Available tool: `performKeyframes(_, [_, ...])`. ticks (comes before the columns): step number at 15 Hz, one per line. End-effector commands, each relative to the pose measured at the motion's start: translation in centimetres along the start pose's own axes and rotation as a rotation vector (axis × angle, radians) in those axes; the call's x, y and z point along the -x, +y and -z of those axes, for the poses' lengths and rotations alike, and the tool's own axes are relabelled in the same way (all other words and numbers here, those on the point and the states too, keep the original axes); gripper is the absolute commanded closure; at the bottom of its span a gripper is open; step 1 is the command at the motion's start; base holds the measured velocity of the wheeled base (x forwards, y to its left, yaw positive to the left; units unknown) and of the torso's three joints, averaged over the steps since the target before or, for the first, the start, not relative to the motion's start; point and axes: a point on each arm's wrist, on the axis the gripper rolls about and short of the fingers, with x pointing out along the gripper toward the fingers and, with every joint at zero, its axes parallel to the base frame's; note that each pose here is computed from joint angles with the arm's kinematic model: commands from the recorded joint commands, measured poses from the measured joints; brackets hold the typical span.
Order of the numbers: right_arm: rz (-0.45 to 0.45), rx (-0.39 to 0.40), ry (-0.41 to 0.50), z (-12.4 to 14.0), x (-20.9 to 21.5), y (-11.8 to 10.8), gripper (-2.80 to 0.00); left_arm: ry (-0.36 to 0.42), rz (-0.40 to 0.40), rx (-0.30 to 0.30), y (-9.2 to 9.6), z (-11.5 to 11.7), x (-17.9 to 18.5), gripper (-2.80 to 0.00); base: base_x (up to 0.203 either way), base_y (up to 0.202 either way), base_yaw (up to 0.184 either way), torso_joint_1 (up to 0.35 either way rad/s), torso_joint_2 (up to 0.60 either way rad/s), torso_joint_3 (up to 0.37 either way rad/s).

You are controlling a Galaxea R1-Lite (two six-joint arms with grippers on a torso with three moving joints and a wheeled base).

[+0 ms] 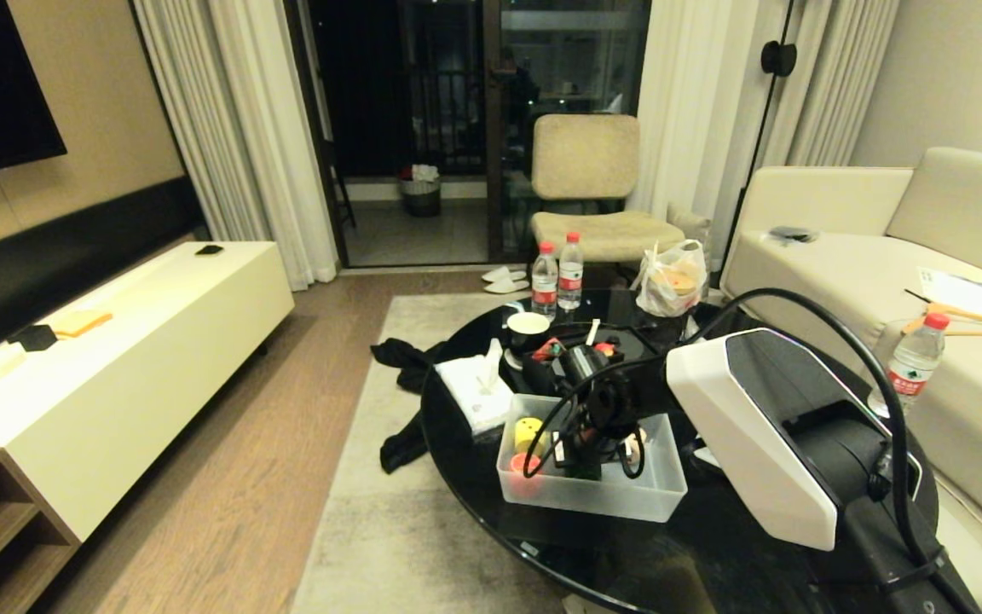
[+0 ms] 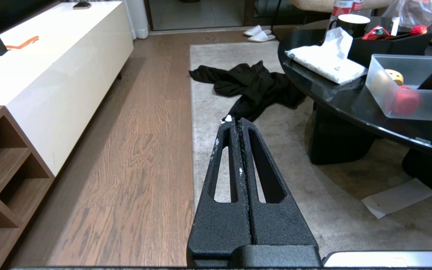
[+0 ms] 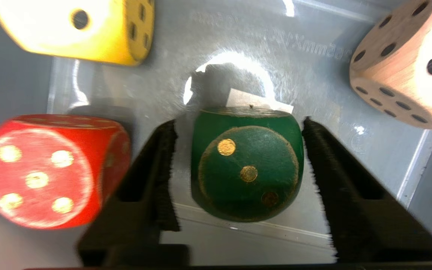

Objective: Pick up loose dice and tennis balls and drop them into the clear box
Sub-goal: Put the toys in the box, then find toys out of the box

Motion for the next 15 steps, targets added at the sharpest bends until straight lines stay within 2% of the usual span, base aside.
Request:
performKeyframes(1, [-0.005,-0.004,-0.023,-0.5,1.3,0.0,-2.8,0.001,0.0,0.001,0.0,0.0,0.0,0.0,0.0,0.0,0.0,0.0,0.0,0.0])
performKeyframes(7, [-0.028,-0.034,-0.122,-2.3,7.3,-0.7,-2.8,0.001,0.0,0.001,0.0,0.0,0.0,0.0,0.0,0.0,0.0,0.0,0.0,0.0])
performKeyframes(8, [-0.032,-0.041,-0.14,-2.5,8.7,-1.0,-2.37,0.001,0.0,0.001,0.0,0.0,0.0,0.0,0.0,0.0,0.0,0.0,0.0,0.0])
performKeyframes(9, [-0.032,-0.045,-0.15,-2.4,10.0,-1.3,0.0,0.001,0.0,0.001,0.0,0.0,0.0,0.0,0.0,0.0,0.0,0.0,0.0,0.0])
performKeyframes(15, [-0.059,-0.061,-0.269,-2.5,18.2,-2.6,0.0,0.001,0.0,0.001,0.0,0.0,0.0,0.0,0.0,0.0,0.0,0.0,0.0,0.0])
